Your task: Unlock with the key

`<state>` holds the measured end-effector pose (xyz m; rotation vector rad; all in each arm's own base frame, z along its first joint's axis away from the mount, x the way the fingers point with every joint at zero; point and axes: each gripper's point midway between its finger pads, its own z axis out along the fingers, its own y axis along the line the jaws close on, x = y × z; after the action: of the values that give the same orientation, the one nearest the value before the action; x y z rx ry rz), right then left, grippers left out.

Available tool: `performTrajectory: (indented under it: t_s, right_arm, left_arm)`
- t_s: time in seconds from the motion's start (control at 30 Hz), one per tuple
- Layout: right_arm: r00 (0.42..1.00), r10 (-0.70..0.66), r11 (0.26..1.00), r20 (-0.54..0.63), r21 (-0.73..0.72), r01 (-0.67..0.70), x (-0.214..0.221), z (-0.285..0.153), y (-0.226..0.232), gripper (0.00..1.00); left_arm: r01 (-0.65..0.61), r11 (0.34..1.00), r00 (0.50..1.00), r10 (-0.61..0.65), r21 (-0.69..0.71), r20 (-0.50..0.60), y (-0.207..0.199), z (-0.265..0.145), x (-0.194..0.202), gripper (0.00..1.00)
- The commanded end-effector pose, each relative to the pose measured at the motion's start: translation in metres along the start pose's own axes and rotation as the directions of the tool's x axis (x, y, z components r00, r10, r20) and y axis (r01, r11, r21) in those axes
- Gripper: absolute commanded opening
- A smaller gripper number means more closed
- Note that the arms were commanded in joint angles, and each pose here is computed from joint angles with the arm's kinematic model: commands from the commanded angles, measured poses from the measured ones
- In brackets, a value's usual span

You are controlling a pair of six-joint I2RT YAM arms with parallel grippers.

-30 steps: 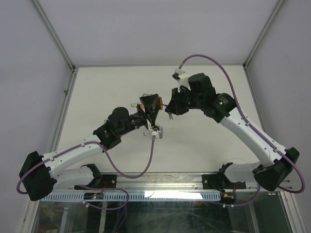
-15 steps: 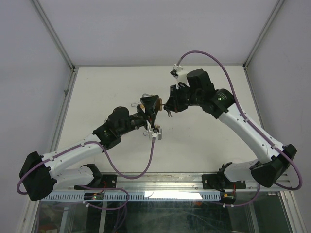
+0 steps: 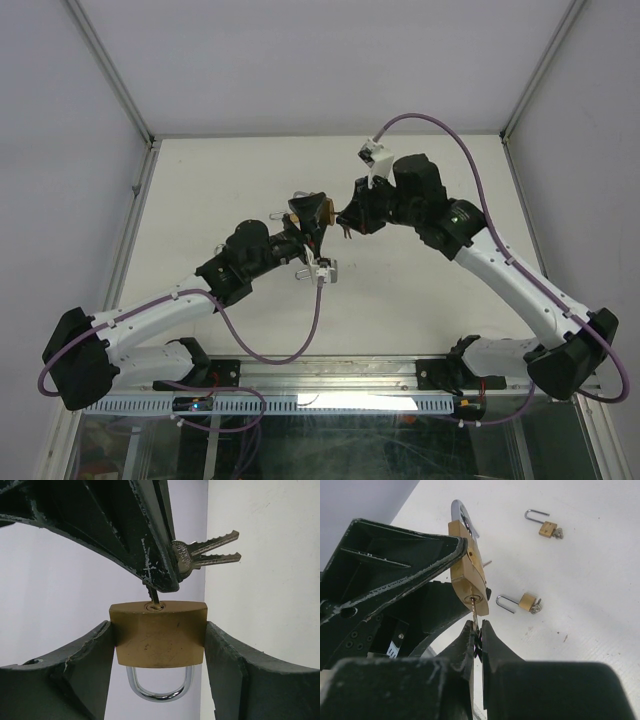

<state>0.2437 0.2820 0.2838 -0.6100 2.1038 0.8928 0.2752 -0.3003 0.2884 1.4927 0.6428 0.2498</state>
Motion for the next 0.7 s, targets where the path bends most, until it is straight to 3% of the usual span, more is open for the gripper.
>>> performTrajectory:
  t_s: [0.0, 0.23, 0.67]
  right_arm:
    - [0.978, -0.049, 0.990, 0.201, -0.118, 0.074, -0.042, -0.011, 0.032, 0.00]
    - [0.972, -0.110, 0.987, 0.206, -0.095, 0.132, -0.029, -0.004, 0.023, 0.00]
    - [0.966, -0.179, 0.977, 0.187, -0.085, 0.198, -0.032, 0.016, 0.023, 0.00]
  left_arm:
    - [0.006, 0.968, 0.993, 0.023, -0.249, 0.112, 0.077, -0.007, -0.033, 0.00]
    - [0.062, 0.973, 0.992, -0.035, -0.224, 0.122, 0.072, -0.005, -0.033, 0.00]
    - [0.061, 0.975, 0.982, -0.020, -0.212, 0.190, 0.071, 0.003, -0.045, 0.00]
